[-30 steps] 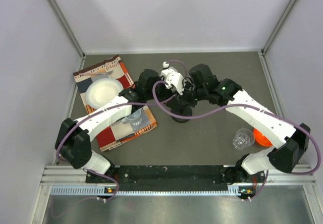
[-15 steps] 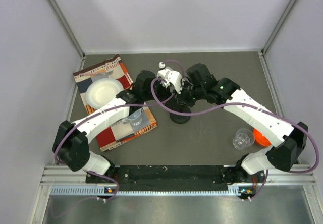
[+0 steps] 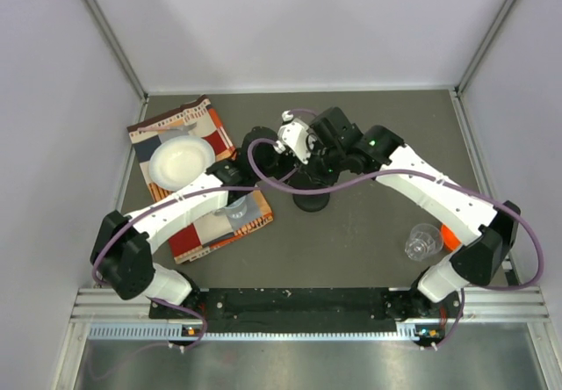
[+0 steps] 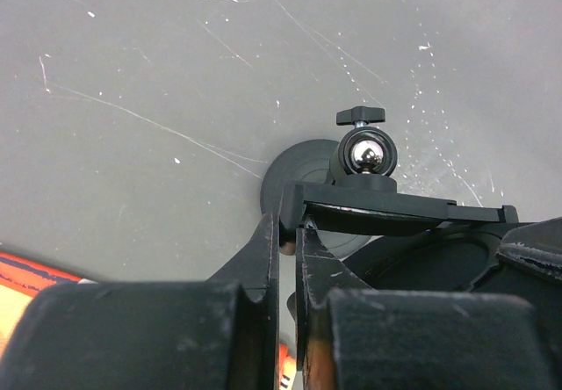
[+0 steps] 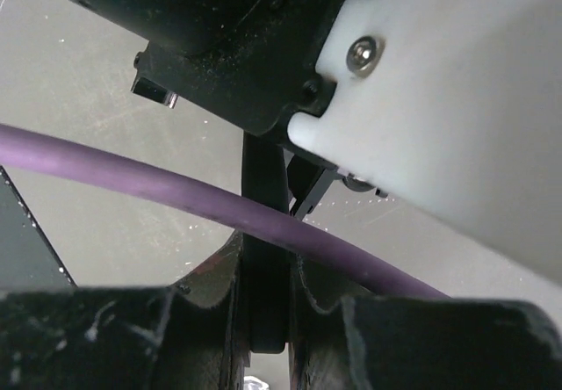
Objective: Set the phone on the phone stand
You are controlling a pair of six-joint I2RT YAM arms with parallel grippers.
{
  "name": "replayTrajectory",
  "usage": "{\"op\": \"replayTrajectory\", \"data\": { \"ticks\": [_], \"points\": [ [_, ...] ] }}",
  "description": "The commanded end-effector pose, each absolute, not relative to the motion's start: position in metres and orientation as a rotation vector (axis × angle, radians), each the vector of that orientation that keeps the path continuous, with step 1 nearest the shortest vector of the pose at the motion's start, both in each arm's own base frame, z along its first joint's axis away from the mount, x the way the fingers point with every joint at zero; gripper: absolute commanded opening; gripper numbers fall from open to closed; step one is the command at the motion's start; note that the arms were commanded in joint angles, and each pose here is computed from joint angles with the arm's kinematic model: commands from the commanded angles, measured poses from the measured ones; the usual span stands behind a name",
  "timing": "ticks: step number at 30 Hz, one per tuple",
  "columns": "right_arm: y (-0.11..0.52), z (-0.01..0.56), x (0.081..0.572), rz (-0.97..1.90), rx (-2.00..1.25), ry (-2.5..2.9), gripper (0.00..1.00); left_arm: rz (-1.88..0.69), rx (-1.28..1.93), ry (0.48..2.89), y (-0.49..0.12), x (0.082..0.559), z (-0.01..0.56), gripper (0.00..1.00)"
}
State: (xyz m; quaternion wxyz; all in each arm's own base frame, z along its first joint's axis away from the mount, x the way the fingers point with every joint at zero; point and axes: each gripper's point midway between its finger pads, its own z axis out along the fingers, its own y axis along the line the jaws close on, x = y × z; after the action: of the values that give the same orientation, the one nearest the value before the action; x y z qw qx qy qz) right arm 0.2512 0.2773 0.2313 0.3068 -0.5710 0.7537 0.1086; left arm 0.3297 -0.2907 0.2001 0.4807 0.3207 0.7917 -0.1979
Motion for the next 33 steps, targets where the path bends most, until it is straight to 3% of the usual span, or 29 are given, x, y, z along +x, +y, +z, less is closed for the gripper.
{"op": "replayTrajectory", "data": {
  "ticks": [1, 6, 12, 16, 20, 25, 29, 33],
  "points": [
    [0.212, 0.189, 0.172, 0.176, -1.631, 2.425, 0.00, -0.090, 0.316, 1.766, -0.225, 0.392, 0.284, 0.00],
    [0.224, 0.205, 0.165, 0.311, -1.633, 2.272, 0.00, -0.071, 0.302, 1.770, -0.224, 0.390, 0.267, 0.00],
    [0.299, 0.250, 0.215, 0.476, -1.488, 2.029, 0.00, -0.431, 0.396, 1.826, -0.279, 0.360, 0.262, 0.00],
    [0.314, 0.258, 0.225, 0.508, -1.412, 1.973, 0.00, -0.511, 0.405, 1.880, -0.286, 0.346, 0.250, 0.00],
    [0.325, 0.256, 0.212, 0.585, -1.584, 1.844, 0.00, -0.551, 0.519, 1.877, -0.295, 0.337, 0.239, 0.00],
    [0.333, 0.256, 0.170, 0.706, -2.014, 1.295, 0.00, -0.799, 0.951, 1.725, -0.338, 0.295, 0.241, 0.00],
    [0.331, 0.252, 0.169, 0.651, -2.101, 1.178, 0.00, -0.852, 1.238, 1.689, -0.345, 0.275, 0.222, 0.00],
    [0.332, 0.243, 0.177, 0.603, -2.122, 1.196, 0.00, -0.813, 1.257, 1.745, -0.345, 0.287, 0.220, 0.00]
  ]
}}
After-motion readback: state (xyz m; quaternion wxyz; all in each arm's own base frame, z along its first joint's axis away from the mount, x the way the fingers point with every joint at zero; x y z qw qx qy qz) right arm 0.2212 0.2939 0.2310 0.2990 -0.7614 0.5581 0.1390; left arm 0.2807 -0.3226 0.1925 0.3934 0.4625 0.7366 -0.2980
